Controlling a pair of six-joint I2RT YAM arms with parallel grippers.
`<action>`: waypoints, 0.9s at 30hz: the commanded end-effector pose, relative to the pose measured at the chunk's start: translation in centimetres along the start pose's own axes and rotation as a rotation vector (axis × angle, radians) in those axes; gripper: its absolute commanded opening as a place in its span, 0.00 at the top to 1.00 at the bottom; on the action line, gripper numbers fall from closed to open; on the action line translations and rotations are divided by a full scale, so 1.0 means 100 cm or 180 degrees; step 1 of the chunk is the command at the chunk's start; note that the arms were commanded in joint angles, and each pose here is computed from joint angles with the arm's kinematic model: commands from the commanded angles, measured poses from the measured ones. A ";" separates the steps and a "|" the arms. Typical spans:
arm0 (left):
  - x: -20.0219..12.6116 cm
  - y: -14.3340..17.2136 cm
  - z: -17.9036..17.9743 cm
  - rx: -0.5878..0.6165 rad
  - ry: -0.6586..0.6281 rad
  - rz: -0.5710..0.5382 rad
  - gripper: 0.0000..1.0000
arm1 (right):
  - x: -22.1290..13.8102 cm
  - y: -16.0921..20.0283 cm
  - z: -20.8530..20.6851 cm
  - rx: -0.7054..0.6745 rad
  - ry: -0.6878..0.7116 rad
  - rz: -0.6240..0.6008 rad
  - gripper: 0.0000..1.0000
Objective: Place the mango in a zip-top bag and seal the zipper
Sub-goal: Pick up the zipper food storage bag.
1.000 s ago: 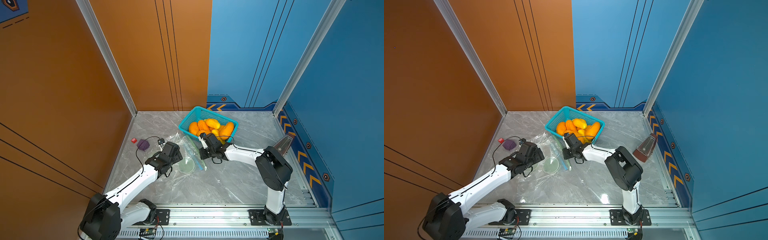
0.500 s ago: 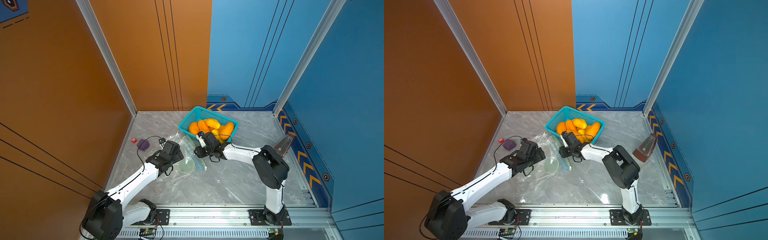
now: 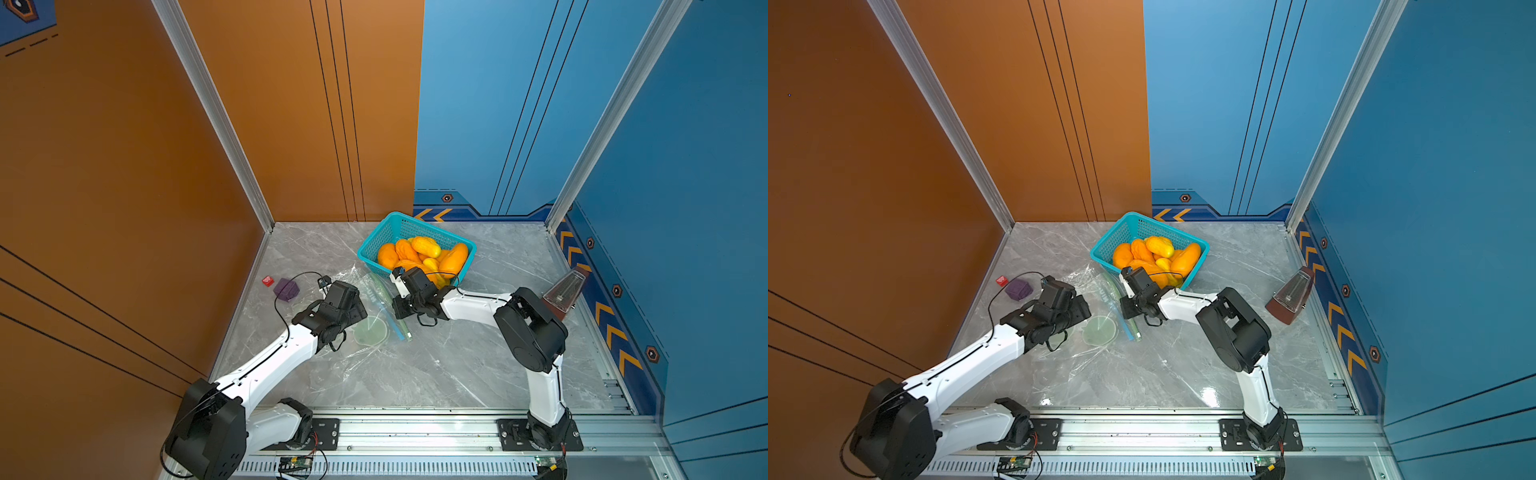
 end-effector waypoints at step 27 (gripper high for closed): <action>0.041 -0.005 -0.056 -0.0254 -0.0020 0.0435 0.05 | -0.045 -0.028 0.052 -0.0183 -0.0361 -0.0610 1.00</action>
Point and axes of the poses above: each gripper's point midway between its finger pads, its own x axis out along the fingers, its own z axis along the line the jaws close on, y = z × x, the point moved 3 cm from there along -x, back along the fingers, and after that the axes turned 9 degrees about -x, right-handed, at the moved point
